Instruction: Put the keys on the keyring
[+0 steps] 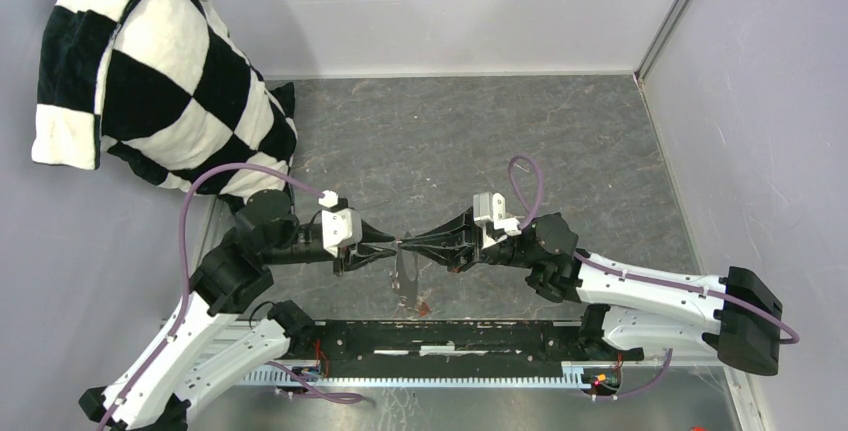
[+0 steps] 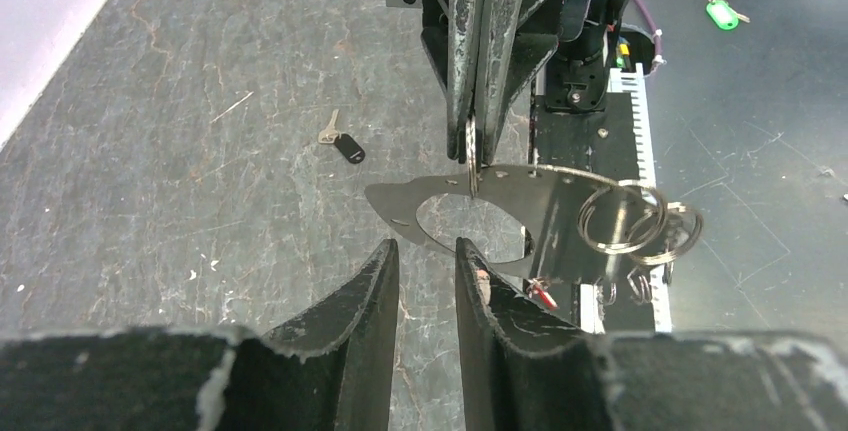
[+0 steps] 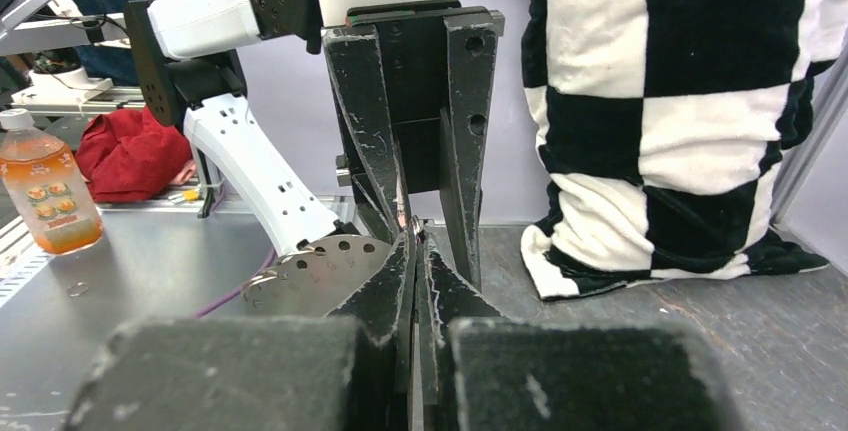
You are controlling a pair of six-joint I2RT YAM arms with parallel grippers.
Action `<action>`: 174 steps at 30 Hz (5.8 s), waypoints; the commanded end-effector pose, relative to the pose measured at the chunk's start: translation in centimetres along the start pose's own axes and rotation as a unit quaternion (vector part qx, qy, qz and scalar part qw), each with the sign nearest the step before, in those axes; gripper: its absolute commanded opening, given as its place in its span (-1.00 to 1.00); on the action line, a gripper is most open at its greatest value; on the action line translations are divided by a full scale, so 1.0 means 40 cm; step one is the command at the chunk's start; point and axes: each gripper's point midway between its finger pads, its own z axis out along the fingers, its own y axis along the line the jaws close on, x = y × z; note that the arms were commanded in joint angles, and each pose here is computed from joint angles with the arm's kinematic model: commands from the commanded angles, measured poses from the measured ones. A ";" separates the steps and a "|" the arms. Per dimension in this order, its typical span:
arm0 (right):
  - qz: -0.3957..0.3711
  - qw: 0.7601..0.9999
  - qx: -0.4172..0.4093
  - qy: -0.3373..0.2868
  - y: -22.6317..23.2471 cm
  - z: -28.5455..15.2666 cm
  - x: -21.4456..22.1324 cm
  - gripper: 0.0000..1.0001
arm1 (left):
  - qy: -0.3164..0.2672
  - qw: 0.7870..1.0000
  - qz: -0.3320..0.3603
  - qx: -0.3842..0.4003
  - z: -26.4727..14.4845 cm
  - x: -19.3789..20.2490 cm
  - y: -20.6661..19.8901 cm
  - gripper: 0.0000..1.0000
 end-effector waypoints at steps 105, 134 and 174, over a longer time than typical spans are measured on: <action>-0.059 0.991 -0.081 0.091 0.031 -0.015 -0.050 -0.17 | -0.068 0.907 0.401 0.103 -0.087 -0.046 -0.118 -0.96; 0.113 0.766 0.540 0.331 -0.386 -0.621 0.465 0.10 | -0.022 0.978 0.181 0.098 -0.033 -0.051 -0.068 -0.96; 0.234 0.642 0.652 0.330 -0.421 -0.827 0.583 0.96 | 0.020 0.998 0.051 0.043 -0.005 -0.031 -0.011 -0.96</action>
